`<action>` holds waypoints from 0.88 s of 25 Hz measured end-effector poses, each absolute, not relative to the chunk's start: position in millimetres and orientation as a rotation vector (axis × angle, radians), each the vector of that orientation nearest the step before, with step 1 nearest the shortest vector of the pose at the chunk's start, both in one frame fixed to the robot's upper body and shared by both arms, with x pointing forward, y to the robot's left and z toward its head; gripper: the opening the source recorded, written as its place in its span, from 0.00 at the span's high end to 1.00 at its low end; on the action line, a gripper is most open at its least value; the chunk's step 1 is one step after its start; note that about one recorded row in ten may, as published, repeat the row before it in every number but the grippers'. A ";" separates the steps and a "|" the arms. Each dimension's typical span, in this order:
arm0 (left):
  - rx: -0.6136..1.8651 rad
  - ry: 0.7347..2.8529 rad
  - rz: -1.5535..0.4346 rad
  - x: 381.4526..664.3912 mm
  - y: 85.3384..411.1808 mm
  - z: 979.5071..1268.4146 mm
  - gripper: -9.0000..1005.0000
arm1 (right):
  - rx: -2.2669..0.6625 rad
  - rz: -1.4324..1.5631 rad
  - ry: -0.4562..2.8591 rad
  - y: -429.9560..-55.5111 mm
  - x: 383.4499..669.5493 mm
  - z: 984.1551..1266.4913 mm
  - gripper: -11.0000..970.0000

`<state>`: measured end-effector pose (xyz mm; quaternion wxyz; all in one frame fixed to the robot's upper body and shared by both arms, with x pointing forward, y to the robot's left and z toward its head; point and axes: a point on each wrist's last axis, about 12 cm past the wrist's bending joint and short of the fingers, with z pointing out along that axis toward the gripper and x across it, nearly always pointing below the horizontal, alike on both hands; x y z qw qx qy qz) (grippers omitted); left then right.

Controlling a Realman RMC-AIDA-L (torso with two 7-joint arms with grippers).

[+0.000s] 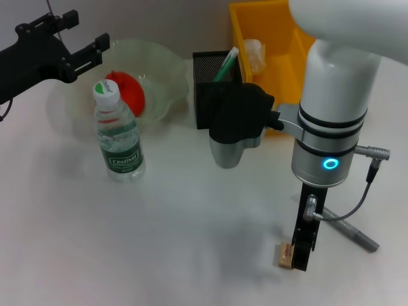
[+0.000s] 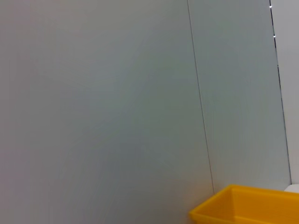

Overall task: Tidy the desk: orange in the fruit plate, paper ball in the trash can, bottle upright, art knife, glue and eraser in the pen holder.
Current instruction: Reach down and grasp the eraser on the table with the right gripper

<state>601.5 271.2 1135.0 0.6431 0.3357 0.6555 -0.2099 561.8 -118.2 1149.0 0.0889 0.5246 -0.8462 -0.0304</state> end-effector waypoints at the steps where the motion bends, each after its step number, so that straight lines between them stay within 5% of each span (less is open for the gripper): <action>1: 0.766 1.493 -0.478 601.6 271.0 1135.0 0.32 | 1.564 -0.083 -2.518 -118.0 562.4 1148.2 0.28; 22: 0.777 1.486 -0.475 603.0 268.9 1136.1 0.32 | 1.623 -0.115 -2.534 -101.8 564.6 1143.1 0.28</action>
